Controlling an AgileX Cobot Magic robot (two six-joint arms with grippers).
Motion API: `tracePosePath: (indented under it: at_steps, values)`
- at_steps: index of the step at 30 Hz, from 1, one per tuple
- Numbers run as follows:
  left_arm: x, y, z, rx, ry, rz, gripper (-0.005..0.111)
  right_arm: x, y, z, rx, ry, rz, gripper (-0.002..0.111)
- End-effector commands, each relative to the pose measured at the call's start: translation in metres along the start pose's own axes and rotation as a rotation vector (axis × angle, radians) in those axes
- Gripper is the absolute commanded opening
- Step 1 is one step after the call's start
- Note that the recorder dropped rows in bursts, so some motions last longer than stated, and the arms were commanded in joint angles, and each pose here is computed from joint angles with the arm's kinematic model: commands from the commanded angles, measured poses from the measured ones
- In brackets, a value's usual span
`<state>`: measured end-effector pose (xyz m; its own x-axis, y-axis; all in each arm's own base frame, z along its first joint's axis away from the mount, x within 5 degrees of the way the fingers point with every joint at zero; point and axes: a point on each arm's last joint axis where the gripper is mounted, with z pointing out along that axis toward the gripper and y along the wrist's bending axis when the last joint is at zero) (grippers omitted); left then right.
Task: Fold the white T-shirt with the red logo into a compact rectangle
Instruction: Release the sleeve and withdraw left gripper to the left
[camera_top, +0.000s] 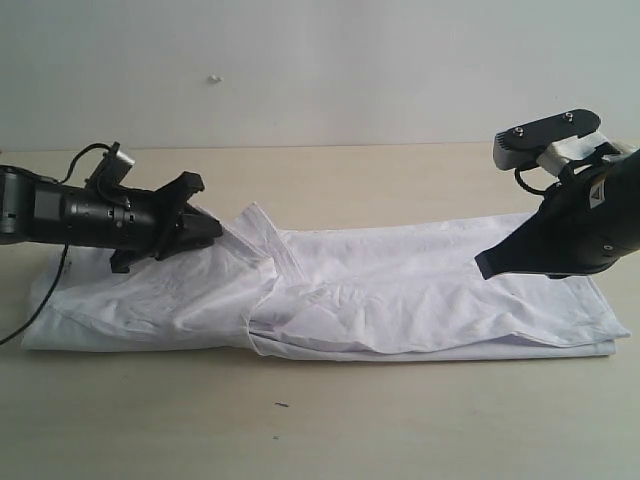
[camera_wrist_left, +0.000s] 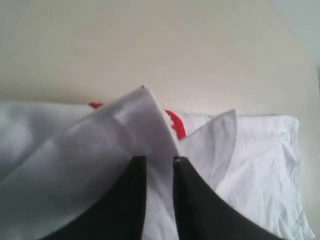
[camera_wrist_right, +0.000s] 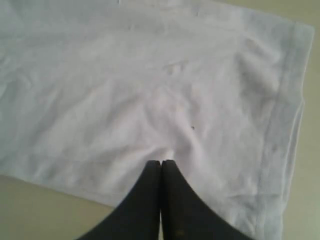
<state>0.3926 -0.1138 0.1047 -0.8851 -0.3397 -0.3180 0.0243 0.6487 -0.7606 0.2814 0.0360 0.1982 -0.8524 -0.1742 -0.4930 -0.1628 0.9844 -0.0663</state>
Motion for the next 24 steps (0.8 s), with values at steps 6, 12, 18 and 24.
tracePosePath:
  at_steps: [6, 12, 18, 24]
  values:
    - [-0.044, 0.003, -0.052, -0.015, -0.142, 0.056, 0.022, 0.0, -0.001, 0.0, 0.0, -0.01, -0.002, 0.0]
    - [-0.061, 0.023, -0.114, -0.158, -0.113, 0.165, 0.022, -0.001, -0.001, 0.0, -0.002, -0.016, 0.004, 0.0]
    - [-0.056, 0.062, -0.155, -0.302, 0.021, 0.038, 0.038, 0.0, -0.001, 0.0, -0.002, -0.011, 0.006, 0.0]
    - [-0.05, 0.077, -0.168, -0.378, 0.08, -0.048, 0.068, 0.001, -0.001, 0.0, -0.002, -0.001, 0.006, 0.0]
